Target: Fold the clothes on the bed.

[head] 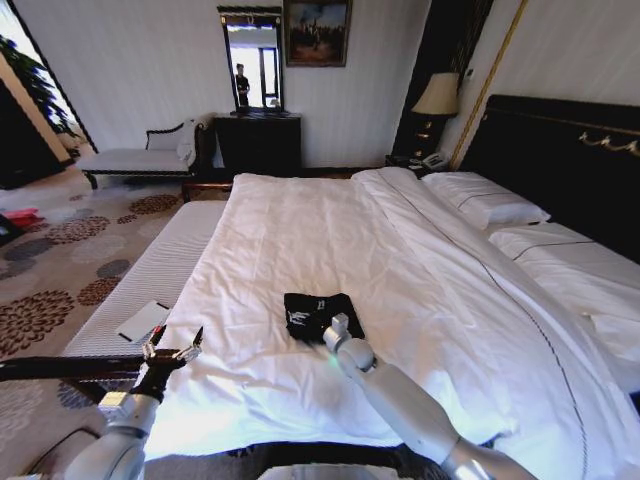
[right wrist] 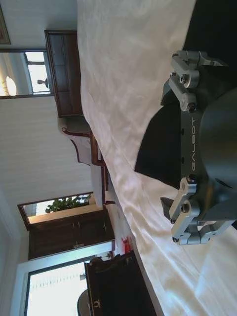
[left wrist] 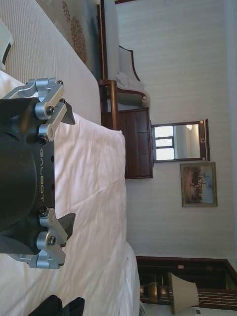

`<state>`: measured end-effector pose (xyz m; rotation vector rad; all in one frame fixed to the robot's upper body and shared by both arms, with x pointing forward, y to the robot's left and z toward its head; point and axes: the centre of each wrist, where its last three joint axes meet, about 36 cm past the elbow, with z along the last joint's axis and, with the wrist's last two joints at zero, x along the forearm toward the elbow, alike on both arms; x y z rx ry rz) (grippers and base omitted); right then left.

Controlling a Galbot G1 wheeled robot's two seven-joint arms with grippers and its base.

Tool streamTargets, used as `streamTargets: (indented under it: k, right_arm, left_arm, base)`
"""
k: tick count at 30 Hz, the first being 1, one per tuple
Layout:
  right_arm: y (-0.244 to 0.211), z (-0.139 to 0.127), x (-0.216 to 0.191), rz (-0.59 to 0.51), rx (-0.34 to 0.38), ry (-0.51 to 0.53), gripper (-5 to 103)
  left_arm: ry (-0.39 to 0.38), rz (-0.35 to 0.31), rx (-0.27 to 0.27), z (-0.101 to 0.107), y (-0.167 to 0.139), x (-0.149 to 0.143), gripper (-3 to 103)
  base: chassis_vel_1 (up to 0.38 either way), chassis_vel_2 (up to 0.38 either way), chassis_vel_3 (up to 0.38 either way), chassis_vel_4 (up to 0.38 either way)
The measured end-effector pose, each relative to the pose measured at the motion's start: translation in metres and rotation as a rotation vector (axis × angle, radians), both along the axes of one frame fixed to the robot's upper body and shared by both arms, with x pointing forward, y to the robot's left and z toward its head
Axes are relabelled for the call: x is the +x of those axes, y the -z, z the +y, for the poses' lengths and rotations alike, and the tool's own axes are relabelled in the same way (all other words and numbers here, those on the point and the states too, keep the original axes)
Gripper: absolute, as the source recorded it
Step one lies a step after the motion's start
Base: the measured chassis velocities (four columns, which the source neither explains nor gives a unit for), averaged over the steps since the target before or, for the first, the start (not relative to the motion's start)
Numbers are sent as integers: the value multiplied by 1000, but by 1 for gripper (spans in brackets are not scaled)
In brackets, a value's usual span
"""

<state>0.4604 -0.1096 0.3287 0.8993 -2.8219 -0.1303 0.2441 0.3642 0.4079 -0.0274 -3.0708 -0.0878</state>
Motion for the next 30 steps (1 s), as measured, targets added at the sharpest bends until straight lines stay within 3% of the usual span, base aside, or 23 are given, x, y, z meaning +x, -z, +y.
streamTargets:
  k: [13,23,30]
  right_arm:
    - [33,-8,7,2,-91,-33,100]
    - [-14,-16,-18,-40,-22,-23,100]
    - [-24,-37,24,-56,-11,109,100]
  left_arm:
    - [5,0,-7,-2,2,2,100]
    - [4,-1,-13,-3,4,4,100]
    - [18,-6,-25,-9,4,7,100]
  base:
    - [0,0,0,0]
    - [0,0,0,0]
    - [0,0,0,0]
